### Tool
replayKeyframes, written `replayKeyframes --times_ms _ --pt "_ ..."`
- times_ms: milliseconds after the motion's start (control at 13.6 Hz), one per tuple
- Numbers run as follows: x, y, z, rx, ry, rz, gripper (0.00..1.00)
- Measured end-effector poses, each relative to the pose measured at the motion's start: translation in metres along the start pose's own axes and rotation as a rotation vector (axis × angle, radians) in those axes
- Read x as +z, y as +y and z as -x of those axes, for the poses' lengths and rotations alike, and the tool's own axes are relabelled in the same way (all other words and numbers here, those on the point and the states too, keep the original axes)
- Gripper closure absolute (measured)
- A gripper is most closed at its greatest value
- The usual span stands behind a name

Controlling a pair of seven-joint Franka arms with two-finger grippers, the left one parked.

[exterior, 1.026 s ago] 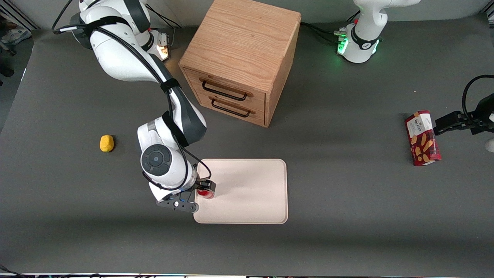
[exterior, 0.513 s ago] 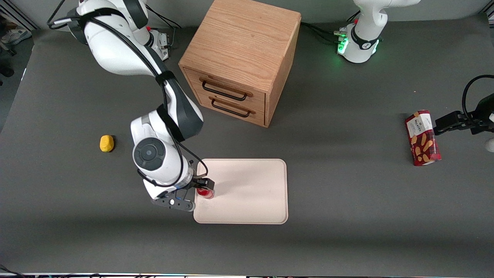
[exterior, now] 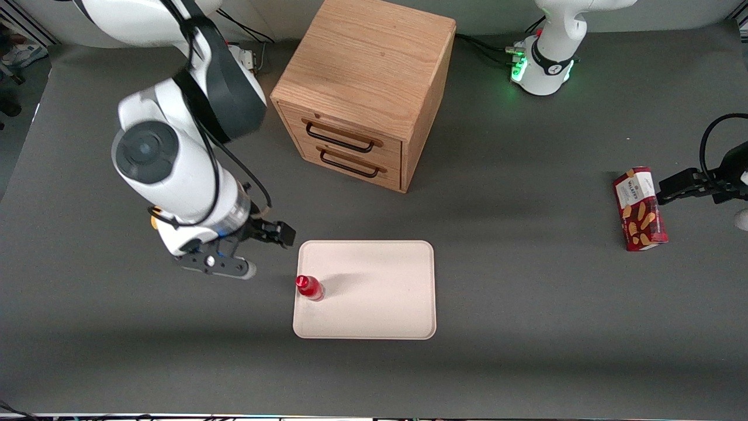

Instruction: Place coke bottle on tray

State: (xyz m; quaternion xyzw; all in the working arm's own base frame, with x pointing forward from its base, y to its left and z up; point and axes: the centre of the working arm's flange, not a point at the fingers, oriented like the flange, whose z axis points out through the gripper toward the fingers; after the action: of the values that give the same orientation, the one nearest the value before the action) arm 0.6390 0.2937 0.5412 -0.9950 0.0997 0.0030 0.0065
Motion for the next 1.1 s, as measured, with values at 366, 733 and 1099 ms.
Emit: replayKeyframes --times_ms 366,733,1099 --pt "-0.04 0.051 0.004 -0.05 -0.011 0.008 0.0" --pt "-0.055 0.181 -0.02 -0.167 -0.04 0.008 0.0" --pt "-0.057 0.265 -0.022 -0.23 -0.044 -0.003 0.0"
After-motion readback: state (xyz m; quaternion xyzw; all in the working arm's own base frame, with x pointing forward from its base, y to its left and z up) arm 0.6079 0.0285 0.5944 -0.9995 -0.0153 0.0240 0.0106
